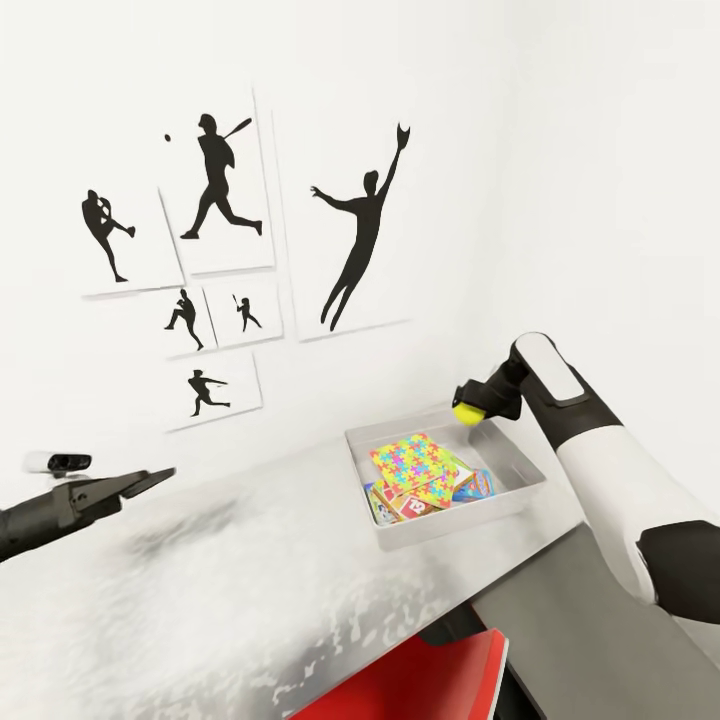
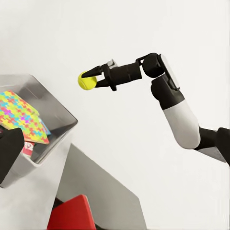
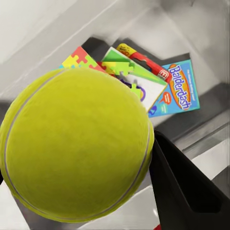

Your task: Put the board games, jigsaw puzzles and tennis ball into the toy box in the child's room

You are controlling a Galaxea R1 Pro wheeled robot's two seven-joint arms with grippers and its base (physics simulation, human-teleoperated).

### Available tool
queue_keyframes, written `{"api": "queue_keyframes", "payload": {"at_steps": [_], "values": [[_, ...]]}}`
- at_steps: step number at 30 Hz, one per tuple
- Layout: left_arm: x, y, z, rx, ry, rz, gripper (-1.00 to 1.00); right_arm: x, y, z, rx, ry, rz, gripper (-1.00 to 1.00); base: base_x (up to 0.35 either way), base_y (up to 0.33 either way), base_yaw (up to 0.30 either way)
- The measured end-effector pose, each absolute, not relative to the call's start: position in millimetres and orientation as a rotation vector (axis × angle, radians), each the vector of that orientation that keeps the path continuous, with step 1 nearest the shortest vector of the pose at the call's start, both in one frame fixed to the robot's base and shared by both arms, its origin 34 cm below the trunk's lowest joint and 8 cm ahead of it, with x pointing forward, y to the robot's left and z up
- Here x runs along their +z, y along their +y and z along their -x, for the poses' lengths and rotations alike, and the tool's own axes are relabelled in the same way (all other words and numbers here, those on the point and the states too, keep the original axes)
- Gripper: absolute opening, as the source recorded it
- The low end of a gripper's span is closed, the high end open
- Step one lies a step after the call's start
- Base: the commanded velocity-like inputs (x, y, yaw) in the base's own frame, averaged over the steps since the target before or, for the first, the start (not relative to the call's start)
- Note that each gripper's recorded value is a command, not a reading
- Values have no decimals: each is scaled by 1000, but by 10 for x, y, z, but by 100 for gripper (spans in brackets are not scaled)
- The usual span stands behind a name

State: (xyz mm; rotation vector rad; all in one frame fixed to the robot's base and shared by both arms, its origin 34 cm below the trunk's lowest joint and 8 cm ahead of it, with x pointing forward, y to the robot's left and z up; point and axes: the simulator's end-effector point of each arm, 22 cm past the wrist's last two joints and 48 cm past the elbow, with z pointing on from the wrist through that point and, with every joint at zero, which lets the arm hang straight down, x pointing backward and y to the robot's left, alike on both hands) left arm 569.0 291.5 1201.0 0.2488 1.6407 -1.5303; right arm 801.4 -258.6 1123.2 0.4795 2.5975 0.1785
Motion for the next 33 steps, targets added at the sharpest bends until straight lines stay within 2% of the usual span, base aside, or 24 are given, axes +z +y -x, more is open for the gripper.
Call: {"api": "queue_keyframes", "payload": {"at_steps": [9,27,33], "values": [[11922,2829,-5705,-1565,1645,-234,100,11145,-2881,-8008,9,2584,-488,-100,0,0,0],[11847,2818,-5731,-1573,1659,-225,100,11039,-2922,-8043,-4,2589,-487,-100,0,0,0],[11843,2818,-5733,-1573,1659,-224,100,11016,-3152,-8019,-45,2587,-516,-100,0,0,0]]}}
